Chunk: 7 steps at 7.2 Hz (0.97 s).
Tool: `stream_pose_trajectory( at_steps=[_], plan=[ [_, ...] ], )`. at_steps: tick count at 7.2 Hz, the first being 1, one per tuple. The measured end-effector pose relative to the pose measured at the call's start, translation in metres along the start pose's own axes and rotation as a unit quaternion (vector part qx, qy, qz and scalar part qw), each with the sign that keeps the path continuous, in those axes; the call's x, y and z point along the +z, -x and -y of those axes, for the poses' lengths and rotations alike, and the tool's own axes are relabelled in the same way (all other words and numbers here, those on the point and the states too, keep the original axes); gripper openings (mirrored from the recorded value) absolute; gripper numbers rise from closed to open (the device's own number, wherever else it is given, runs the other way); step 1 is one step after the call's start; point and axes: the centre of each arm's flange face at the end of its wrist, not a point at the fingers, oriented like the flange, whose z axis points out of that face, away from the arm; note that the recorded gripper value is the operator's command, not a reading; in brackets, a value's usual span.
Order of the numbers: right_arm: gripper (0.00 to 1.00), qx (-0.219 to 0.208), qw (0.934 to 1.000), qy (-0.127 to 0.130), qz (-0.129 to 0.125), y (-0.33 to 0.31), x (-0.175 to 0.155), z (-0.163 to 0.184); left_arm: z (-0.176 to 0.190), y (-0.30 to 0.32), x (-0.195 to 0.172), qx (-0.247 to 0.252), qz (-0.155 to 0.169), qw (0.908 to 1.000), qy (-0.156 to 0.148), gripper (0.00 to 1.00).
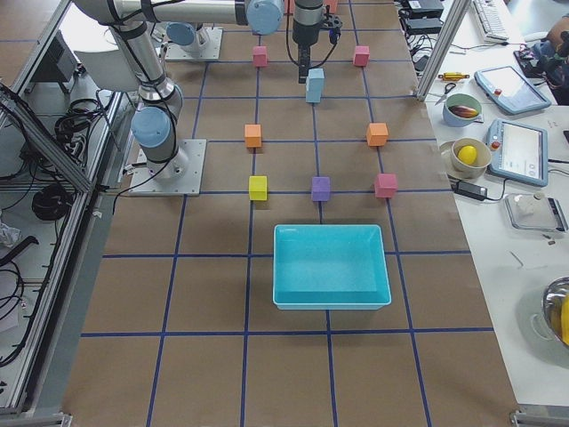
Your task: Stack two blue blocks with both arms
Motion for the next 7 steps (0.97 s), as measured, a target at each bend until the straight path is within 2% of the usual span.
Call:
stream_pose_trajectory(
  at_steps=[1,3,7],
  plan=[
    [1.00,0.001,1.0000,0.001,0.000,0.000,0.000,0.000,-0.020,0.002,0.006,0.000,0.000,1.0000,-0.003,1.00],
    [1.00,0.003,1.0000,0.003,0.000,0.001,0.001,-0.001,-0.036,0.002,0.019,0.006,0.004,0.9994,-0.034,1.00],
    [1.00,0.010,0.9999,0.004,0.001,0.002,0.001,-0.001,-0.030,-0.002,0.020,-0.045,0.002,0.9960,-0.077,1.00]
  ],
)
